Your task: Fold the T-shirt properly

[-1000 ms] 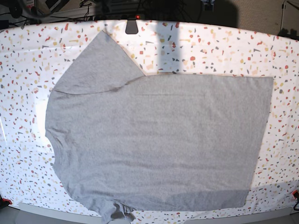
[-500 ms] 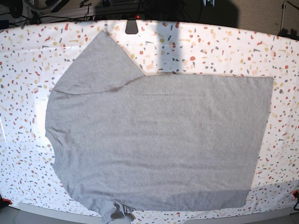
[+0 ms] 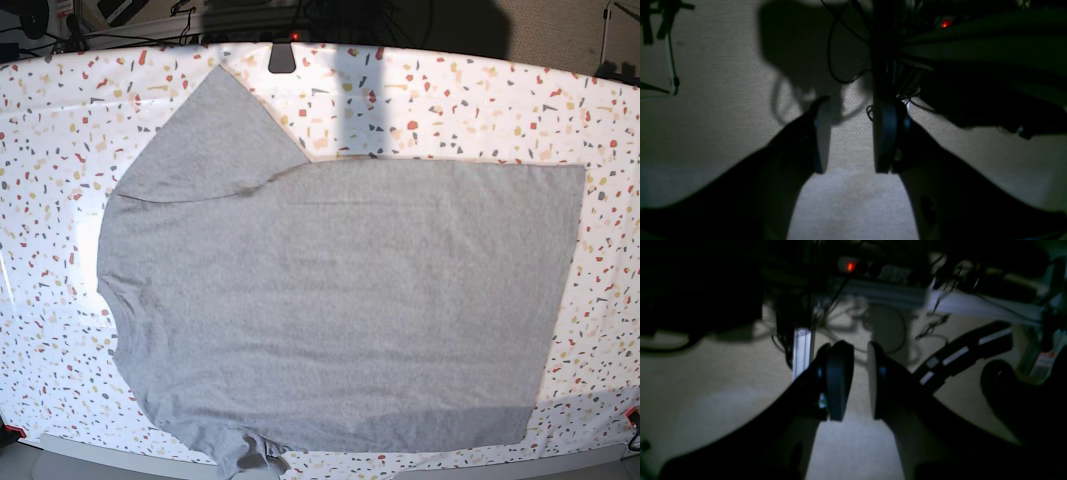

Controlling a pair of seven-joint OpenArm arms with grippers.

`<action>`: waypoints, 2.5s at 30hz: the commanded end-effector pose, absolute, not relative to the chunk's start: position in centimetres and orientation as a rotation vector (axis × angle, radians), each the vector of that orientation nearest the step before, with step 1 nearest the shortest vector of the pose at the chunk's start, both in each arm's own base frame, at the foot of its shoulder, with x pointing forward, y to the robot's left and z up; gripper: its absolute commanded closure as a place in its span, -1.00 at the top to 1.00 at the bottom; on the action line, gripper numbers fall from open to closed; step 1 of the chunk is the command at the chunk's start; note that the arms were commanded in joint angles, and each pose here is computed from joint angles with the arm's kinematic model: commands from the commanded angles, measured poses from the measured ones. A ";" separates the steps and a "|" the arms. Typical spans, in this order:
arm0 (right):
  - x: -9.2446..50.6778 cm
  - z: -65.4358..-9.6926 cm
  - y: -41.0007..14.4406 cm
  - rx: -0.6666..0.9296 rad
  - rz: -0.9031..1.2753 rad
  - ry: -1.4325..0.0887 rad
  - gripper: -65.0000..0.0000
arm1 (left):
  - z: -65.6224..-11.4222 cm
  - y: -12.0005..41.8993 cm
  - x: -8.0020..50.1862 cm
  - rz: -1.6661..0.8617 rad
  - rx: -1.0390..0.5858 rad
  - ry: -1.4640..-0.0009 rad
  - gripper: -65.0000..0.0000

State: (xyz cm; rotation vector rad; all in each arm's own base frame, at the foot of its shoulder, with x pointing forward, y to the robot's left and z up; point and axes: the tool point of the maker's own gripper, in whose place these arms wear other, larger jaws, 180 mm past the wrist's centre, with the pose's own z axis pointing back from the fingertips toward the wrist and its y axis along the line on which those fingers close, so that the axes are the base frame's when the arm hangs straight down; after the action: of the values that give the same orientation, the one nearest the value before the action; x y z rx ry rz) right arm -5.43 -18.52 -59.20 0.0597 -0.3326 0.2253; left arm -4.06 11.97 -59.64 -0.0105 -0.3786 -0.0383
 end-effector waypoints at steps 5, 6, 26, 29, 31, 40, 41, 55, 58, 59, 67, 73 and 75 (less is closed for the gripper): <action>-6.4 -56.6 -18.6 0.096 0.247 -0.344 -0.67 | -57.1 11.8 -4.8 -0.064 -0.071 -0.406 -0.38; -6.5 -56.0 -18.6 0.105 0.243 -0.349 -0.67 | -56.5 12.1 -5.0 -0.074 -0.074 -0.411 -0.38; -5.7 -42.2 -19.3 0.167 0.419 -0.419 -0.67 | -42.5 15.5 -2.6 -0.391 -0.004 -0.556 -0.38; -3.8 -40.1 -20.4 0.123 0.433 -0.474 -0.67 | -40.9 15.8 -1.4 -0.490 0.028 -0.569 -0.38; -2.5 -38.8 -21.2 0.090 0.444 -0.510 -0.67 | -40.0 16.0 -0.3 -0.550 0.054 -0.583 -0.38; 2.8 -34.7 -23.5 -0.041 0.497 -0.627 -0.67 | -35.4 16.0 4.7 -0.841 0.182 -0.722 -0.38; 3.2 -34.3 -23.6 -0.049 0.502 -0.639 -0.67 | -34.9 16.0 5.2 -0.872 0.197 -0.735 -0.38; 6.3 -31.0 -22.7 -0.121 0.624 -0.730 -0.67 | -31.4 17.1 9.9 -1.182 0.447 -0.824 -0.38; 6.8 -30.4 -22.3 -0.147 0.678 -0.744 -0.67 | -30.9 17.7 11.3 -1.242 0.525 -0.835 -0.38; 7.0 -30.2 -22.3 -0.159 0.699 -0.747 -0.67 | -30.7 17.8 11.8 -1.264 0.542 -0.844 -0.38; 8.6 -28.4 -21.7 -0.288 0.888 -0.780 -0.67 | -30.9 18.0 14.5 -1.464 0.554 -0.839 -0.38; 11.0 -28.1 -21.0 -0.311 0.966 -0.822 -0.67 | -32.3 19.6 17.0 -1.481 0.572 -0.848 -0.38; 11.5 -28.1 -20.6 -0.295 0.987 -0.833 -0.67 | -33.4 20.8 17.7 -1.495 0.580 -0.821 -0.38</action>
State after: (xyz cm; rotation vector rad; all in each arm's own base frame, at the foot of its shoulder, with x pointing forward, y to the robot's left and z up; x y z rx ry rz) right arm 11.29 -20.88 -28.78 -0.2926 -0.8076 0.9793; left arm 17.36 20.69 -34.08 0.5575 -0.8038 -1.4843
